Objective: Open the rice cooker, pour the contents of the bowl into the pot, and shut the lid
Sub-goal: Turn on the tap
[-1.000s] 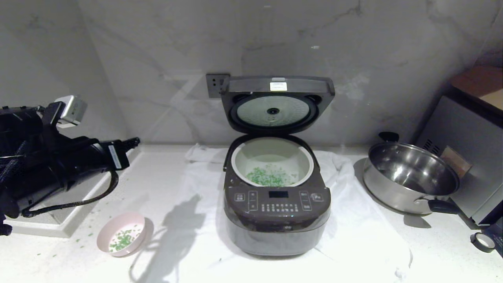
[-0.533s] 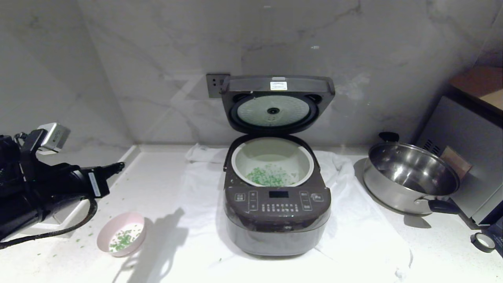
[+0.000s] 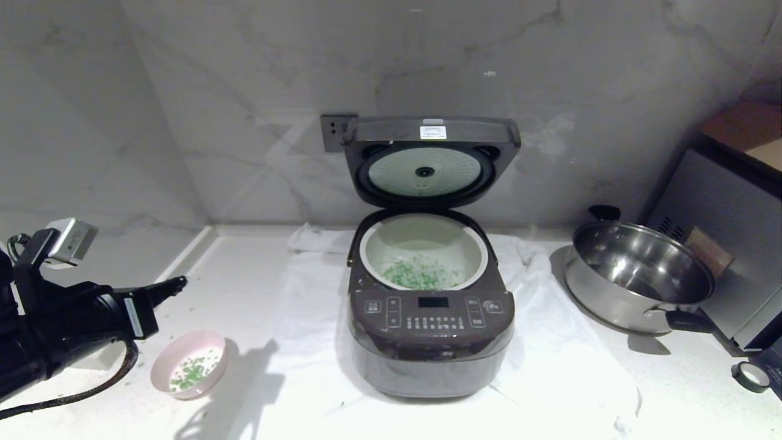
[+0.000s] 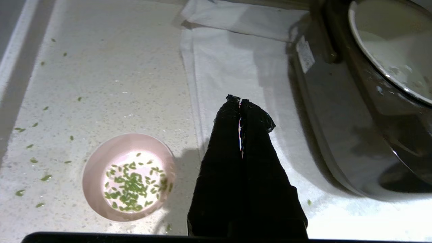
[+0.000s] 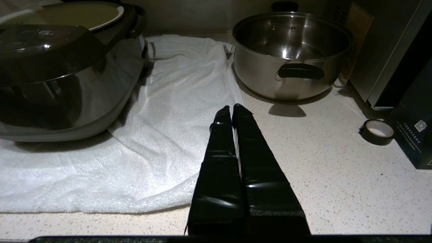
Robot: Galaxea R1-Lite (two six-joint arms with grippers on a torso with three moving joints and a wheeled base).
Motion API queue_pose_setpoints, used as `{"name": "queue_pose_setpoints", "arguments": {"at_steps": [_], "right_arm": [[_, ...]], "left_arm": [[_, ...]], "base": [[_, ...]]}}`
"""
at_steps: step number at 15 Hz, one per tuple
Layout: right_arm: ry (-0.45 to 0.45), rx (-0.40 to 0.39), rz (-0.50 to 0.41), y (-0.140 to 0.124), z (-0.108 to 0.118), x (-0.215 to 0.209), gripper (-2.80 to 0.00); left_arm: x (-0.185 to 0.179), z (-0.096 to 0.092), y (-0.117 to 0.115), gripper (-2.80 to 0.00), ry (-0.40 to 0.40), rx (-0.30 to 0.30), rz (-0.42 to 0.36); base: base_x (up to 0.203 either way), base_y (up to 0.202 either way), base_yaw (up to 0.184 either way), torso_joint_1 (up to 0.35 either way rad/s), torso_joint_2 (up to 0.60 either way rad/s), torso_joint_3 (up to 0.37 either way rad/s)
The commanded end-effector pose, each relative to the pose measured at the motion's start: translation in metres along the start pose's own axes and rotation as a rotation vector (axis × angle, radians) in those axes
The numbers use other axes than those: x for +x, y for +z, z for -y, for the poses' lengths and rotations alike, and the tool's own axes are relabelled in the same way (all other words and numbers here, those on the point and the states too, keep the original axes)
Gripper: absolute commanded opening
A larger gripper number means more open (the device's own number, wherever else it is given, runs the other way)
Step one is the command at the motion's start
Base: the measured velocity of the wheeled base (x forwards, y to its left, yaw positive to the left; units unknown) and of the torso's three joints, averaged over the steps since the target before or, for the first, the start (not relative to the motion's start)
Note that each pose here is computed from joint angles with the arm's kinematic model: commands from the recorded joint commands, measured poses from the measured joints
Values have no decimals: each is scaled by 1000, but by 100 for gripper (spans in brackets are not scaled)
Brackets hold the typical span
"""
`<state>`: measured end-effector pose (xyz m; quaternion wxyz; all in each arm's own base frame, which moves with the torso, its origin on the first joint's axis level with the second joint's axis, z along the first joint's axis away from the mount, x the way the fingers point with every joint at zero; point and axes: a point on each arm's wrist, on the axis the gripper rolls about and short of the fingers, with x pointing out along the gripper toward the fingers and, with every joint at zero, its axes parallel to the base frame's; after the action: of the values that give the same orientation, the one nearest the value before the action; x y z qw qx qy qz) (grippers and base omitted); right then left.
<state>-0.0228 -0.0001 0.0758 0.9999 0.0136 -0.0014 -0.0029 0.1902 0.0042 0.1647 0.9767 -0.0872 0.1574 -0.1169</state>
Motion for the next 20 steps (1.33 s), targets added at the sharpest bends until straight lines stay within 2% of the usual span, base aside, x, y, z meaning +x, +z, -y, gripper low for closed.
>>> {"name": "queue_pose_setpoints", "arguments": {"at_steps": [1, 4, 6, 8, 11, 13, 14, 16, 20], "right_arm": [[0, 0, 0, 0, 0, 0, -280], [0, 0, -1, -1, 0, 0, -280], [0, 0, -1, -1, 0, 0, -280], [0, 0, 0, 0, 0, 0, -280], [0, 0, -2, -1, 0, 0, -280], [0, 0, -2, -1, 0, 0, -280], [0, 0, -2, -1, 0, 0, -280], [0, 0, -2, -1, 0, 0, -280], [0, 0, -1, 0, 0, 0, -280]], "left_arm": [[-15, 5, 5, -280, -26, 18, 58], [-52, 19, 10, -280, -74, 64, 180], [-85, 30, 8, -280, -138, 108, 274], [-114, 40, 3, -280, -168, 142, 338], [-161, 54, -7, -280, -130, 175, 409], [-190, 63, -22, -280, -86, 205, 450], [-199, 66, -31, -280, -71, 228, 457], [-202, 66, -48, -280, -38, 310, 422], [-199, 63, -45, -280, -102, 309, 396]], "base": [[0, 0, 0, 0, 0, 0], [0, 0, 0, 0, 0, 0], [0, 0, 0, 0, 0, 0], [0, 0, 0, 0, 0, 0], [0, 0, 0, 0, 0, 0], [0, 0, 0, 0, 0, 0], [0, 0, 0, 0, 0, 0], [0, 0, 0, 0, 0, 0], [0, 0, 0, 0, 0, 0]]}}
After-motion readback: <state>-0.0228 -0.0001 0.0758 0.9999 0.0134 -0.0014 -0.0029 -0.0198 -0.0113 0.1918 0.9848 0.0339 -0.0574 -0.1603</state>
